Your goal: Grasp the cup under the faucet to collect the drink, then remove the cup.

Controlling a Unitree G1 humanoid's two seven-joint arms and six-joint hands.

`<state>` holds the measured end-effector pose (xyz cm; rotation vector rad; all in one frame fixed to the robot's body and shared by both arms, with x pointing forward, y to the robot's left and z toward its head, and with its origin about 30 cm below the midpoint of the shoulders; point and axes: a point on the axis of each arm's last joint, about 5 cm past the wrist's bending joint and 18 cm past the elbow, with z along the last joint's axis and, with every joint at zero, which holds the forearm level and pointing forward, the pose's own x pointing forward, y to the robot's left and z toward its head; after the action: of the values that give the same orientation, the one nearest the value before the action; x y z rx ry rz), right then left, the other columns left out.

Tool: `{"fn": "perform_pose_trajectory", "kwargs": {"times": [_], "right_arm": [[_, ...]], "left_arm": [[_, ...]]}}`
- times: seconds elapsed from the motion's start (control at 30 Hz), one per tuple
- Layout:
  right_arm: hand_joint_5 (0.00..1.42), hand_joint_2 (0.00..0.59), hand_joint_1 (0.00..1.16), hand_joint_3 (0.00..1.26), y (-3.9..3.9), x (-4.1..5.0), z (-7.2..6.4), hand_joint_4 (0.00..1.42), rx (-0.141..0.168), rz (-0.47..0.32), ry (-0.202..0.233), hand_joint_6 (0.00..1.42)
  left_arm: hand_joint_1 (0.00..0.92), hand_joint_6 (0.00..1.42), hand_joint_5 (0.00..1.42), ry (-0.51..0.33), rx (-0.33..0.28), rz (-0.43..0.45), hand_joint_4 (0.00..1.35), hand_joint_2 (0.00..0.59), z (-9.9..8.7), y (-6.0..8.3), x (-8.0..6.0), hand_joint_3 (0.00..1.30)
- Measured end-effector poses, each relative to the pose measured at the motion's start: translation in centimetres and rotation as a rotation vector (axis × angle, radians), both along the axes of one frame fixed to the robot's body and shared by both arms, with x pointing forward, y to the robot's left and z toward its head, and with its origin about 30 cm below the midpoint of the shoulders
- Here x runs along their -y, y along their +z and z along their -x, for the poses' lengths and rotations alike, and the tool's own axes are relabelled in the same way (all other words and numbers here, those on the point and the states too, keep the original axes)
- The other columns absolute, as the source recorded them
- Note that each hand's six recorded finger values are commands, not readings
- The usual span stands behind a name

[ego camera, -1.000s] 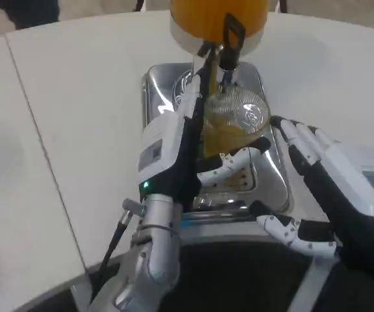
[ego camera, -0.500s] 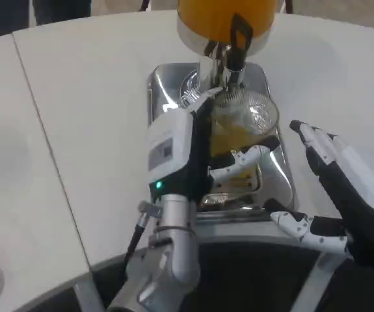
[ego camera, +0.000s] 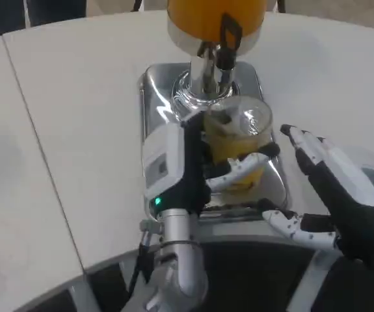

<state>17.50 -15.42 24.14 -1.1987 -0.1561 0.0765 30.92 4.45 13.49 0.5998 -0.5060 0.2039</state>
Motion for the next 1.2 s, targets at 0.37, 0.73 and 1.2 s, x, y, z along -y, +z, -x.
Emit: {"fn": "perform_pose_trajectory", "kwargs": {"times": [0.37,0.73,1.2], "right_arm": [[0.00,0.408,0.49,0.00,-0.24,-0.41,-0.3,0.00,0.005,-0.028,0.035,0.06],[0.00,0.409,0.51,0.00,-0.38,-0.07,0.7,0.00,0.037,0.055,0.071,0.06],[0.00,0.413,0.52,0.00,-1.01,0.39,2.7,0.00,0.059,0.119,0.049,0.06]], "left_arm": [[0.597,1.42,1.42,0.046,0.032,-0.007,1.05,0.036,-0.5,0.0,-2.9,1.13],[0.582,1.42,1.42,0.093,0.099,-0.023,1.03,0.032,-0.3,0.8,-6.3,1.15],[0.576,1.42,1.42,0.165,0.117,-0.056,1.03,0.028,0.5,1.0,-9.9,1.15]]}}
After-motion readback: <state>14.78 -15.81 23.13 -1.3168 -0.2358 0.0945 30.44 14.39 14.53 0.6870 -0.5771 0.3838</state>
